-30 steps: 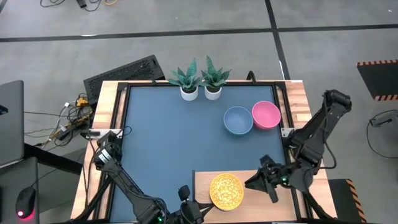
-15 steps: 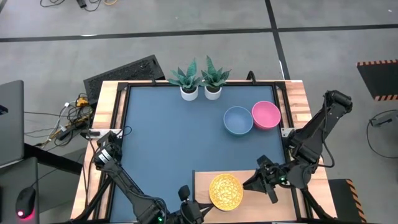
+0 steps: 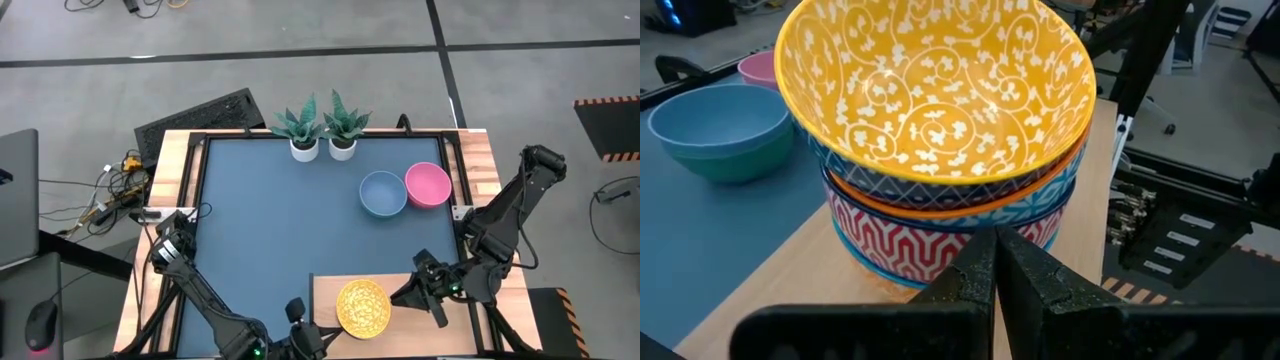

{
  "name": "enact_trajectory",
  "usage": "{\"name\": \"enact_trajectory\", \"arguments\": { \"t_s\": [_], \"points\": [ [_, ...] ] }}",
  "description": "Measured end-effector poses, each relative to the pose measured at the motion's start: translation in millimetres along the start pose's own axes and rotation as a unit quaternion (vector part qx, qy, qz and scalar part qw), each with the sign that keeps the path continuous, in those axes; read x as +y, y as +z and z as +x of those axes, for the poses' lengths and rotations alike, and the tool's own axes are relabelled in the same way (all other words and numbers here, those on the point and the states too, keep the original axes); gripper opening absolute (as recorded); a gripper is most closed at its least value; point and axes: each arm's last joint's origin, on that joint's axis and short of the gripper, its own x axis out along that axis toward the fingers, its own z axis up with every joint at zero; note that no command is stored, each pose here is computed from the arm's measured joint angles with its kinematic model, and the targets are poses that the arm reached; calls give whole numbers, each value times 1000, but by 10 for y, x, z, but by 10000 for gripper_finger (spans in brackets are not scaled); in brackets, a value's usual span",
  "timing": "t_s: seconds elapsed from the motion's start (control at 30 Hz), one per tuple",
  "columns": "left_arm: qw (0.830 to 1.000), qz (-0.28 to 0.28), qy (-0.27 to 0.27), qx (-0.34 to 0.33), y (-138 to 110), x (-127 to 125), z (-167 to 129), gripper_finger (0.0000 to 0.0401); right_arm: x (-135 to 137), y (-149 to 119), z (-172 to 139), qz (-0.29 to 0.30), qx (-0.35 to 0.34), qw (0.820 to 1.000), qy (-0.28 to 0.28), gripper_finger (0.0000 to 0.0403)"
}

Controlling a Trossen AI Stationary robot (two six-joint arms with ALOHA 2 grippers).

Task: Place and stack bowls onto a shelf
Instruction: Adjust the stacked bowls on the shelf

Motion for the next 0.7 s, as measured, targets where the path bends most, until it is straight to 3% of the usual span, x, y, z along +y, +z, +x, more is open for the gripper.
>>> {"name": "enact_trajectory", "arguments": {
  "t_s": [0.33, 0.7],
  "points": [
    [1000, 0, 3, -1, 5, 8, 13, 0, 3, 1, 0, -6, 0, 1000, 1, 90],
    [998, -7, 42, -51, 64, -14, -82, 0, 3, 0, -1, -10, 0, 1000, 1, 90]
  ]
}}
